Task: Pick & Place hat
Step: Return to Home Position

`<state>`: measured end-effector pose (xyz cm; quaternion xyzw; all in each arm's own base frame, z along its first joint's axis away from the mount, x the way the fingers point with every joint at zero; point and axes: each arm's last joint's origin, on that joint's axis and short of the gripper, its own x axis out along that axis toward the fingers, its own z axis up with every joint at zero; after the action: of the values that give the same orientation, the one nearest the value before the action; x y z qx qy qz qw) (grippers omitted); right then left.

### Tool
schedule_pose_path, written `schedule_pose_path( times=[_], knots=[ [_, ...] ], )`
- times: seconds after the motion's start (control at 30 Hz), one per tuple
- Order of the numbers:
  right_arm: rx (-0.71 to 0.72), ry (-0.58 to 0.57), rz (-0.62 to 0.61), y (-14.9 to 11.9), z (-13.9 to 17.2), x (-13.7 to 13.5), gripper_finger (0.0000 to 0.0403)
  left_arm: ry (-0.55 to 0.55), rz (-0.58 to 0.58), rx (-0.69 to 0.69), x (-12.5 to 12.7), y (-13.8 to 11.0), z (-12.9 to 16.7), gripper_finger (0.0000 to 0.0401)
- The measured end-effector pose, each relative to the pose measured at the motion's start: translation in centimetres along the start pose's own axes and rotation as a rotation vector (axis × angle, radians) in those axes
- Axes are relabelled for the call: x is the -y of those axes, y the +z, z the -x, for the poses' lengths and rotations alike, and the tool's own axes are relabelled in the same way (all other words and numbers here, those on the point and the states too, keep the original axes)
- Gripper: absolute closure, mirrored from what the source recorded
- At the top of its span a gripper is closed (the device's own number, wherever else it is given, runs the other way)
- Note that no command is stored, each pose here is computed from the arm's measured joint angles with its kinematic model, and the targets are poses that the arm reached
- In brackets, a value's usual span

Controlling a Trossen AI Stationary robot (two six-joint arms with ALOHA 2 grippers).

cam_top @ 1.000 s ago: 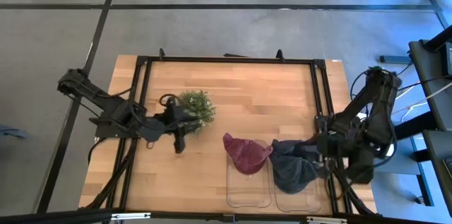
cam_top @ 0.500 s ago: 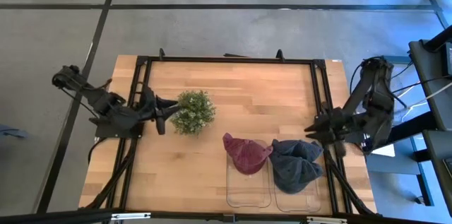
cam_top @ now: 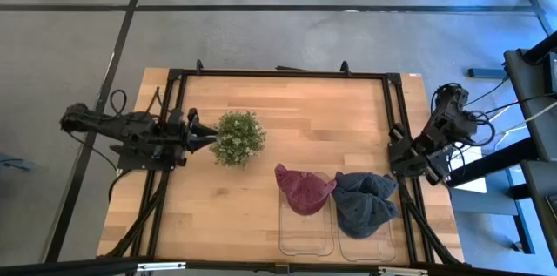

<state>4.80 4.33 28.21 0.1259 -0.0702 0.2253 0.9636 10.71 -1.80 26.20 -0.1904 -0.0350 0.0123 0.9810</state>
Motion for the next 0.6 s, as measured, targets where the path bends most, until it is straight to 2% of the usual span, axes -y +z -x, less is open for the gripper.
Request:
schedule_pose_path(
  times=[0.13, 0.23, 0.37, 0.6],
  knots=[
    [0.036, -0.004, 0.02, -1.5, 0.8, 0.7, 0.0309, 0.022, -0.006, 0.049, -1.2, -1.2, 0.9, 0.0287],
    [0.018, -0.018, 0.031, -2.6, 0.4, 0.7, 0.0309, 0.063, -0.013, 0.045, -2.1, -2.6, 1.1, 0.0287],
    [0.026, -0.066, 0.061, -4.0, 0.0, 0.9, 0.0309, 0.053, 0.026, 0.012, -3.1, -4.7, 1.2, 0.0287],
    [0.089, -0.087, 0.103, -4.6, -0.4, 1.3, 0.0309, 0.051, 0.053, 0.004, -4.2, -6.5, 1.3, 0.0287]
  ],
)
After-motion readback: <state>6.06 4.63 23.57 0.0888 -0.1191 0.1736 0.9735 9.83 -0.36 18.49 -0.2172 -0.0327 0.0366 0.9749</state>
